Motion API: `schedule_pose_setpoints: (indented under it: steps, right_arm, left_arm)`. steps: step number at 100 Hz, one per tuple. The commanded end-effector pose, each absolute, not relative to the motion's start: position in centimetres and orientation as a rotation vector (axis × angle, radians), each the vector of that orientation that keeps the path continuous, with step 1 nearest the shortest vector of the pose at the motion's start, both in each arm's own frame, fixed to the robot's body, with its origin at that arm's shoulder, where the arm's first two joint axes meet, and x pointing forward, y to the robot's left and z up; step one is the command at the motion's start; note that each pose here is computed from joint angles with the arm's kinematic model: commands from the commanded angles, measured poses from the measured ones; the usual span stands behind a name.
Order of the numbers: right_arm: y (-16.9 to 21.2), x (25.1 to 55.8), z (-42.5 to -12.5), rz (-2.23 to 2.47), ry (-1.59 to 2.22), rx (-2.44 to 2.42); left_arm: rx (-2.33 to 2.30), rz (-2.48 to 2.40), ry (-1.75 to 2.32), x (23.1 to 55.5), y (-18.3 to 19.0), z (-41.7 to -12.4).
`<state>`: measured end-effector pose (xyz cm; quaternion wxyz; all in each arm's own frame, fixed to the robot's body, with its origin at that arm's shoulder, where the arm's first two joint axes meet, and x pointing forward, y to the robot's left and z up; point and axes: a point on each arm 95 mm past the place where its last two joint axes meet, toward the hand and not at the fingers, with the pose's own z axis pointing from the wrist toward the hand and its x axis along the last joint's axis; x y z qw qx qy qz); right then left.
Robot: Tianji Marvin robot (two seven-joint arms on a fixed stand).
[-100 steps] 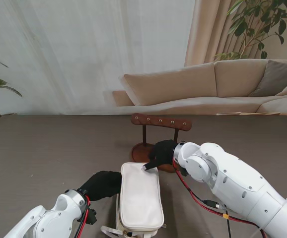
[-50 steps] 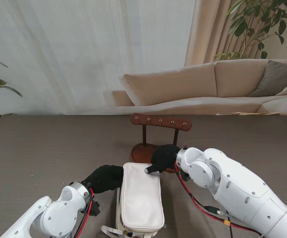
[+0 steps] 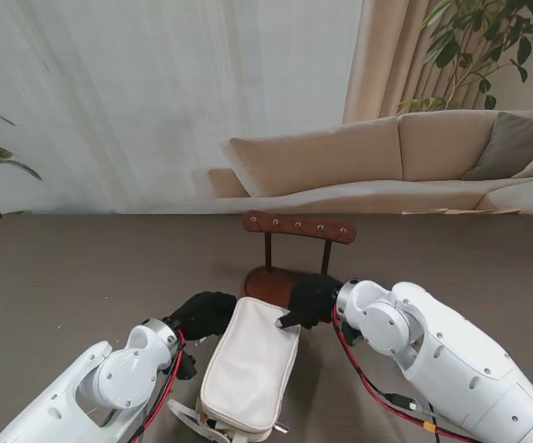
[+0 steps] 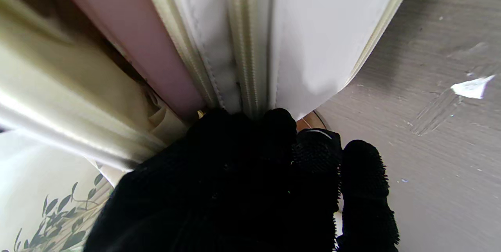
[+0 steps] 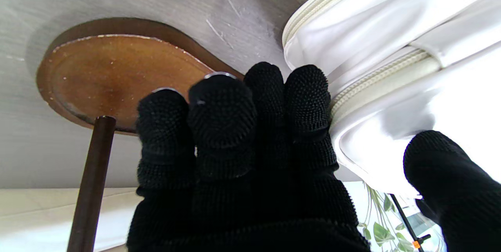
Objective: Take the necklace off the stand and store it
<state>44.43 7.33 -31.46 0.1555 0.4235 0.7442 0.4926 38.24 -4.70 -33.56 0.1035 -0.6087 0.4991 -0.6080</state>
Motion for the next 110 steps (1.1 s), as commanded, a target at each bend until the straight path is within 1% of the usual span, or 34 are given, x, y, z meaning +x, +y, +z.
schedule_pose_setpoints:
  steps: [1,16,29,51,73,88,110]
  right_arm:
    - [8.5,43.0,-32.1,1.428,2.186,1.216]
    - [8.5,42.4,-32.1,1.449,2.192,1.225]
    - [8.6,42.5,-31.7,1.463,2.172,1.205]
    - [9.3,43.2,-29.5,1.471,2.031,1.061]
    - [10.8,43.8,-27.8,1.473,1.948,1.007]
    - [12.1,44.1,-27.8,1.471,1.994,0.964]
    - [13.5,44.2,-29.0,1.449,2.067,0.931]
  left_arm:
    - [-1.809,-1.809,1.473,38.8,-5.2,-33.2]
    - [-1.813,-1.807,1.478,39.5,-5.2,-33.1]
    - [-1.8,-1.777,1.524,39.1,-4.8,-33.2]
    - [-1.802,-1.697,1.547,37.7,-2.9,-33.5]
    - [-1.806,-1.67,1.532,37.1,-1.9,-33.7]
    - [-1.778,-1.662,1.541,37.0,-1.5,-33.3]
    - [-1.744,-1.665,1.521,36.5,-0.6,-32.3]
